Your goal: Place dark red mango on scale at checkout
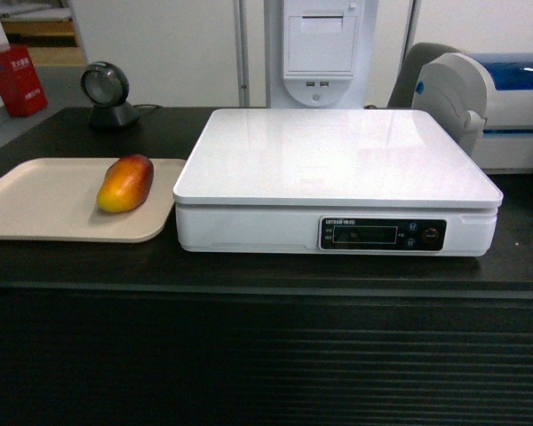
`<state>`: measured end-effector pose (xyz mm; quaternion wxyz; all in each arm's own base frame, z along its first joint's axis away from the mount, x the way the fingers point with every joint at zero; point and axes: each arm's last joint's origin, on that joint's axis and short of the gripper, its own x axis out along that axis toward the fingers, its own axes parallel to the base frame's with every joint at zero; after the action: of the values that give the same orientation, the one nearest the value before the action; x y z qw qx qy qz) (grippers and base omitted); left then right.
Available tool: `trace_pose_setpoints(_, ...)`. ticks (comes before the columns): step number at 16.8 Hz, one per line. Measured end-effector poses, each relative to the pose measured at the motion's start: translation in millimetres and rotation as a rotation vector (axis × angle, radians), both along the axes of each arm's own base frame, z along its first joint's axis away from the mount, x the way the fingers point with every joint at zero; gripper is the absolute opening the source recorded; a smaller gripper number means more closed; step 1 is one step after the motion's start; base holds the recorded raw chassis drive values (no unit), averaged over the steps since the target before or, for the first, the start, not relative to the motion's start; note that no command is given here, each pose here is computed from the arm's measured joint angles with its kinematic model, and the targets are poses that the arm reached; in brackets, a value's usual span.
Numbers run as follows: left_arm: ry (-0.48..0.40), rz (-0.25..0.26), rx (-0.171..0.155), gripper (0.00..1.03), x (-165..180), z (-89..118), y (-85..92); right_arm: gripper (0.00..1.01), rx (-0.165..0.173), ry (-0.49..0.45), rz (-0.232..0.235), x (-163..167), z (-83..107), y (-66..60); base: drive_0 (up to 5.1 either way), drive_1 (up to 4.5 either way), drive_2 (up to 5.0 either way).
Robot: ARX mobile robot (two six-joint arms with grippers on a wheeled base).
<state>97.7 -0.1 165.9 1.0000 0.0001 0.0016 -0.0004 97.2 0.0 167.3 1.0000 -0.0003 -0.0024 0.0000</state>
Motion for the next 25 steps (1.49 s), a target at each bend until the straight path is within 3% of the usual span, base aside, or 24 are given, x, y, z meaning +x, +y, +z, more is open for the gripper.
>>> trace_pose_setpoints(14, 0.000, 0.001, 0.000, 0.98, 0, 0, 0.0, 0.98, 0.000, 0.000, 0.000, 0, 0.0, 0.0, 0.0, 0.00, 0.0)
trace_pose_setpoints(16, 0.171, 0.171, -0.023, 0.98, 2, -1, -5.5, 0.98, 0.000, 0.000, 0.001, 0, 0.0, 0.0, 0.0, 0.00, 0.0)
trace_pose_setpoints(18, 0.144, 0.305, -0.026, 0.98, 1, 5, -4.8, 0.98, 0.000, 0.001, 0.000, 0, -0.1, 0.0, 0.0, 0.00, 0.0)
trace_pose_setpoints(20, 0.089, 0.295, -0.044, 0.98, 1, 17, -6.5, 0.98, 0.000, 0.000, 0.000, 0, 0.0, 0.0, 0.0, 0.00, 0.0)
trace_pose_setpoints(25, 0.100, 0.234, -0.045, 0.98, 17, 18, -7.7, 0.98, 0.000, 0.000, 0.000, 0, 0.0, 0.0, 0.0, 0.00, 0.0)
